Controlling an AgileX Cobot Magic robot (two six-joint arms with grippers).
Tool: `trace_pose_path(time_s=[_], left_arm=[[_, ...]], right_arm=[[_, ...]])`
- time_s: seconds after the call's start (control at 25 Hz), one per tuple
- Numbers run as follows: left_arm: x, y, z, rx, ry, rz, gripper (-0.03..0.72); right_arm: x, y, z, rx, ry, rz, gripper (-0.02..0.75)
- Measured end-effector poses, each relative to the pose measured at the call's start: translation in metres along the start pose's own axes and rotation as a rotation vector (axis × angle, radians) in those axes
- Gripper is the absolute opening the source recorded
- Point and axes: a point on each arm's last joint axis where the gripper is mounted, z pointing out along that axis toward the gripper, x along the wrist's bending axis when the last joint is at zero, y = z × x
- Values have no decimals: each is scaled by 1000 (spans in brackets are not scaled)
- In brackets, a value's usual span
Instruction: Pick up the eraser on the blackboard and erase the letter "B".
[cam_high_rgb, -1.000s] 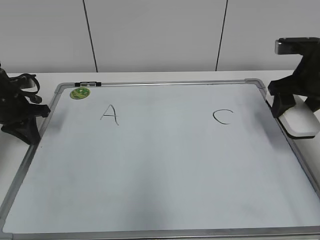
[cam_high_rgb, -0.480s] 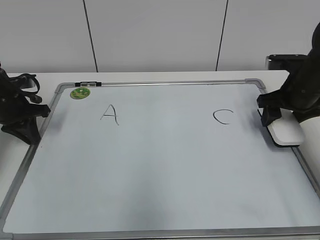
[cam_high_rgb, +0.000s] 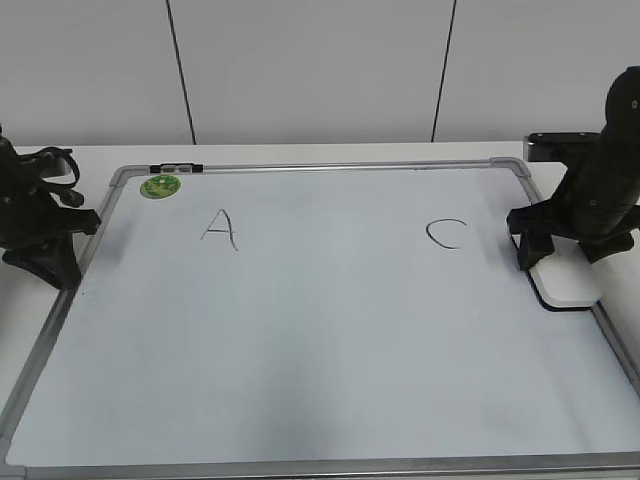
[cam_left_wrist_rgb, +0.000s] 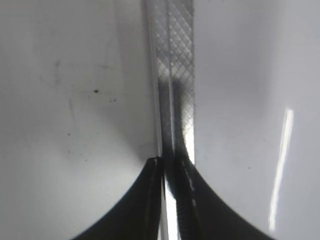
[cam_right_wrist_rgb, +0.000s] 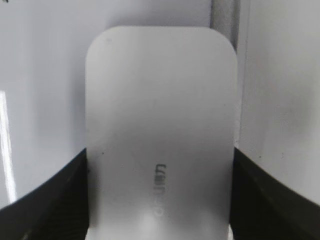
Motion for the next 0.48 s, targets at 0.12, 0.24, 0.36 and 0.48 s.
trace_pose_path(time_s=[0.12, 0.24, 0.36, 0.48], left_arm=[[0, 0, 0, 0, 0, 0, 56], [0, 0, 0, 0, 0, 0, 57], [0, 0, 0, 0, 0, 0, 61], [0, 0, 0, 0, 0, 0, 73]], right_arm=[[0, 1, 1, -6, 1, 2, 574], [0, 1, -2, -7, 1, 4, 618], [0, 9, -17, -5, 3, 4, 627], [0, 23, -47, -22, -2, -2, 627]])
